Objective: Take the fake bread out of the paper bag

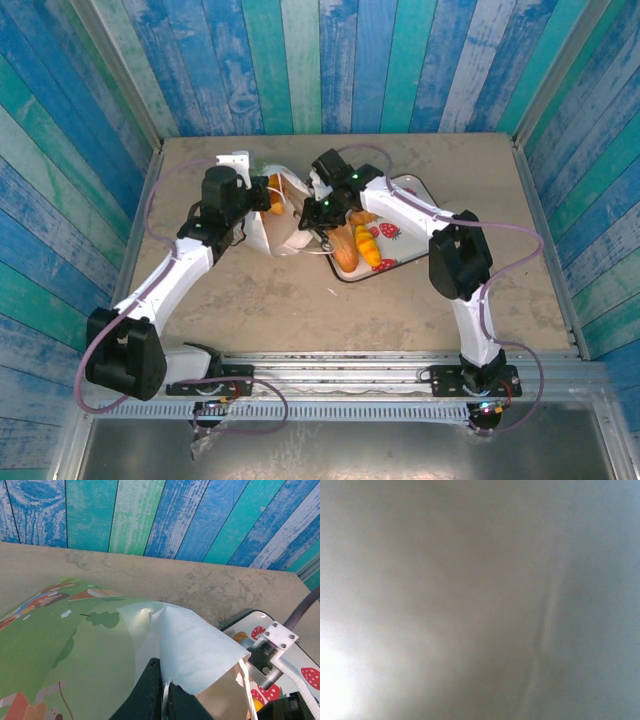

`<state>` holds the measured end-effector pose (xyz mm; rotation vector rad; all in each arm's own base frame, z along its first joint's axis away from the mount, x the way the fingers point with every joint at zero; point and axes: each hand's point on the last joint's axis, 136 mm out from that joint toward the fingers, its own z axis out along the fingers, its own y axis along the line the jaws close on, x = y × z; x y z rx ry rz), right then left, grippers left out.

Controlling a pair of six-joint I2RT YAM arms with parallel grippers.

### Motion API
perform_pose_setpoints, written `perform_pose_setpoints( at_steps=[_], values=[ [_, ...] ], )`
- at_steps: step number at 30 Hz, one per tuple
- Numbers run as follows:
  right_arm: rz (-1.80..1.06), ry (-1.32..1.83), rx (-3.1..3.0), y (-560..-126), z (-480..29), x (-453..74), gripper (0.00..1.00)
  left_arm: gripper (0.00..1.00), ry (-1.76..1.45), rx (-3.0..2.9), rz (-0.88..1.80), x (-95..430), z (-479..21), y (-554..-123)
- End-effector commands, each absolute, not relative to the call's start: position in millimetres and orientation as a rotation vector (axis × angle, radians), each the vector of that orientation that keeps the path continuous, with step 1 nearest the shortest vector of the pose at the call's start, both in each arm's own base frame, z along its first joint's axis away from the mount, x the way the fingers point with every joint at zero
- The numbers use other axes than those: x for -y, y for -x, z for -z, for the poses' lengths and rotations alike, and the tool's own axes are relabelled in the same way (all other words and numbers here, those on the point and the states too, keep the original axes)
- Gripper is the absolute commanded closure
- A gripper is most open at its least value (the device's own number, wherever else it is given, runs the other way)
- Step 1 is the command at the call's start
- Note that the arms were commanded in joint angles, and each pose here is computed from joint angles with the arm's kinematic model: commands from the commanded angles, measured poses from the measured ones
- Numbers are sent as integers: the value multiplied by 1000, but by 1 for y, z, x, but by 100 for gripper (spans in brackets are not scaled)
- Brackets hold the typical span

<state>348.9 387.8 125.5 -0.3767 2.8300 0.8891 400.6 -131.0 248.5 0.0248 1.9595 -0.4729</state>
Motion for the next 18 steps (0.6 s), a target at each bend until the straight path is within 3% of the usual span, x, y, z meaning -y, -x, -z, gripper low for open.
perform_pose_setpoints(
  at_steps=[1,18],
  values=[
    [-878,432,-2736,-345,-156,-387,77,92,26,-1909,457,123,-266,-399],
    [-585,594,-2627,-304,-194,-358,85,92,75,-1924,409,114,-260,-403]
  ],
)
